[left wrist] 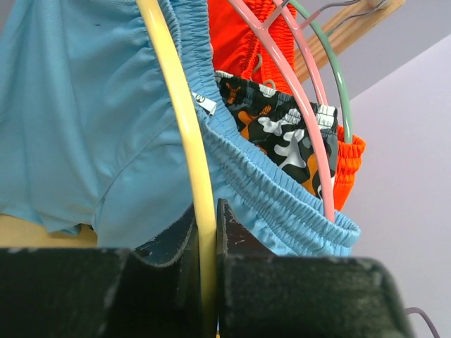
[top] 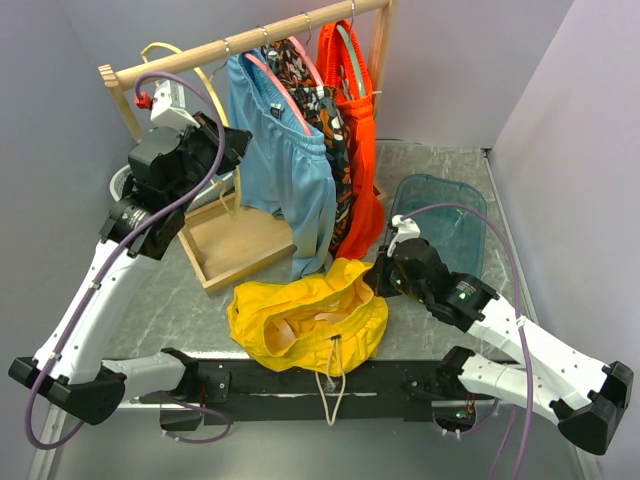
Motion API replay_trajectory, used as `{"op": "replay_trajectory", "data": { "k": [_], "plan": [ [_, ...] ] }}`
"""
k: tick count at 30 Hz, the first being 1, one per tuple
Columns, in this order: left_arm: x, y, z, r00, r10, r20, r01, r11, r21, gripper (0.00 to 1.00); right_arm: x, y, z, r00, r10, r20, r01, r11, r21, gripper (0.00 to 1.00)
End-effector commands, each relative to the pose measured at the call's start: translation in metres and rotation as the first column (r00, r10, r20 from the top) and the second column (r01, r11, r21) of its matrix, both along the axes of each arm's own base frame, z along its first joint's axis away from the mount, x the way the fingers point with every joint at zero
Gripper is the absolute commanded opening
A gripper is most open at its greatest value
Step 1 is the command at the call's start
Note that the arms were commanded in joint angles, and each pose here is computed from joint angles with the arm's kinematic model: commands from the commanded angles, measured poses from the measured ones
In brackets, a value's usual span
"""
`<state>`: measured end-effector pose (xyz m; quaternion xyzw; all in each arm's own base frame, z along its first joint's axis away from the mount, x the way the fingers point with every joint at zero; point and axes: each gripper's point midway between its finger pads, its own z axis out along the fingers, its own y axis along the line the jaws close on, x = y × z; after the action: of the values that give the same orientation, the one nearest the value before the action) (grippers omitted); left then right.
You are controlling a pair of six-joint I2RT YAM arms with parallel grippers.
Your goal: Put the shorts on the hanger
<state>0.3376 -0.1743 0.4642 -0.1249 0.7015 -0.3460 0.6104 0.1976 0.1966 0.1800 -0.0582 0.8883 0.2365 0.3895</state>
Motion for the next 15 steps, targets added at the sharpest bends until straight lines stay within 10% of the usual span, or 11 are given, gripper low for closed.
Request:
{"op": "replay_trajectory", "data": {
  "k": [1, 15],
  "plan": [
    [-0.020, 0.007, 0.049, 0.990, -0.020, 0.141, 0.024, 0.999, -0.026, 0.01, 0.006, 0.004, 0.018, 0.999, 0.000, 0.054, -0.002, 0.999, 0.043, 0.00],
    [-0.052, -0.008, 0.059, 0.954, -0.181, 0.237, 0.182, 0.983, 0.015, 0.01, 0.011, 0.008, 0.016, 0.999, 0.008, 0.053, -0.010, 1.000, 0.026, 0.00]
  ]
}}
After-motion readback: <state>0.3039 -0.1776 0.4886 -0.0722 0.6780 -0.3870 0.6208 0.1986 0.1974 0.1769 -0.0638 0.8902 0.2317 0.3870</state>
